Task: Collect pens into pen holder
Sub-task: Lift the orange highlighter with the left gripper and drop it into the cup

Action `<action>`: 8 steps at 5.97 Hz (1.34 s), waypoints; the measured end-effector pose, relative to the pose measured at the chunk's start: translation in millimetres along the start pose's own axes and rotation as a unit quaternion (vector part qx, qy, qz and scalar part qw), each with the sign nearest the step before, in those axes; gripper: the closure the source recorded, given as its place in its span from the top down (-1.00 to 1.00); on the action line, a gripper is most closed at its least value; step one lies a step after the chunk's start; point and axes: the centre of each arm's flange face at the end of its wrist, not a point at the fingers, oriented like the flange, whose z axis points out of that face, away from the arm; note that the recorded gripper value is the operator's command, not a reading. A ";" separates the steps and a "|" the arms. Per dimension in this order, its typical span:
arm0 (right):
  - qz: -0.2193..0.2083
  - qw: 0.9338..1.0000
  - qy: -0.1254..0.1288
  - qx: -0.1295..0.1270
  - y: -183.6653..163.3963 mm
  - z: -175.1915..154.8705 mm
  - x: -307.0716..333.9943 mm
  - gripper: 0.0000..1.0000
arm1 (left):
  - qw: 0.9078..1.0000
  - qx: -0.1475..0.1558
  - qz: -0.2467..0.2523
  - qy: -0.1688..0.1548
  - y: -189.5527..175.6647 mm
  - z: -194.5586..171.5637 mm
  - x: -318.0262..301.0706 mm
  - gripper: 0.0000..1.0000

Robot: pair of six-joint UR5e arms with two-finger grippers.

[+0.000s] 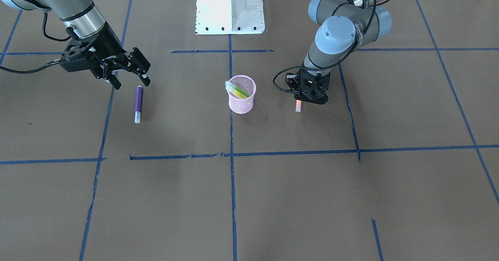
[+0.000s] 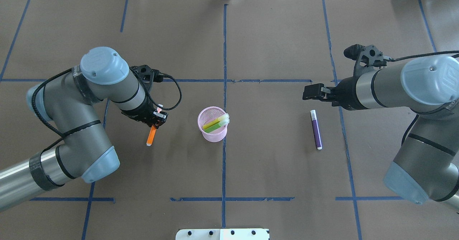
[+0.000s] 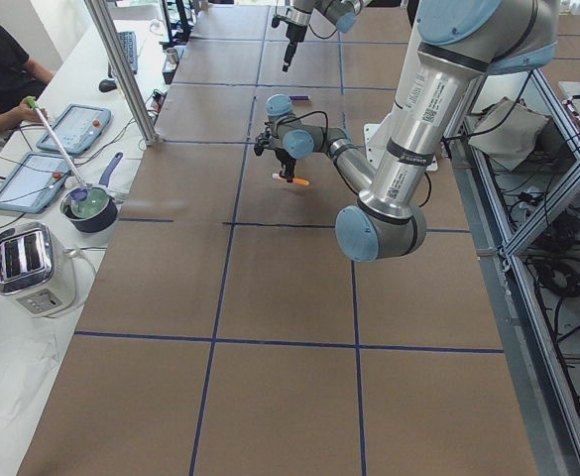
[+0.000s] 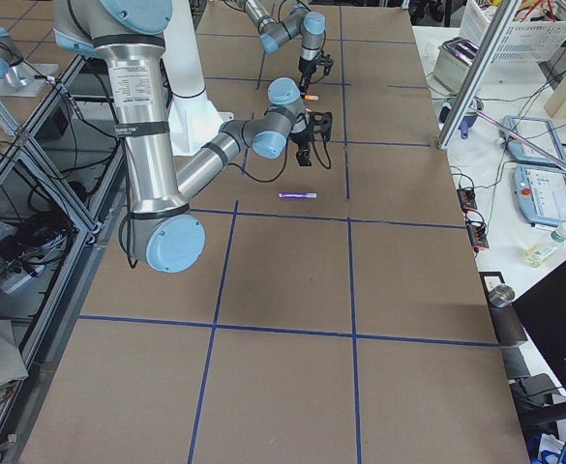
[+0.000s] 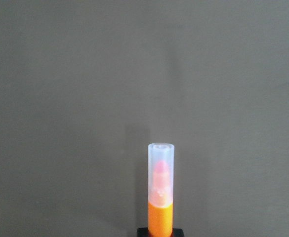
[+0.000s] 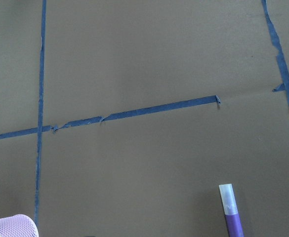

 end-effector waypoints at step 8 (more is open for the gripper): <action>-0.021 0.998 0.033 -0.051 -26.7 -28.5 40.9 1.00 | 0.910 0.406 -0.003 0.082 65.2 -30.7 142.5 -0.87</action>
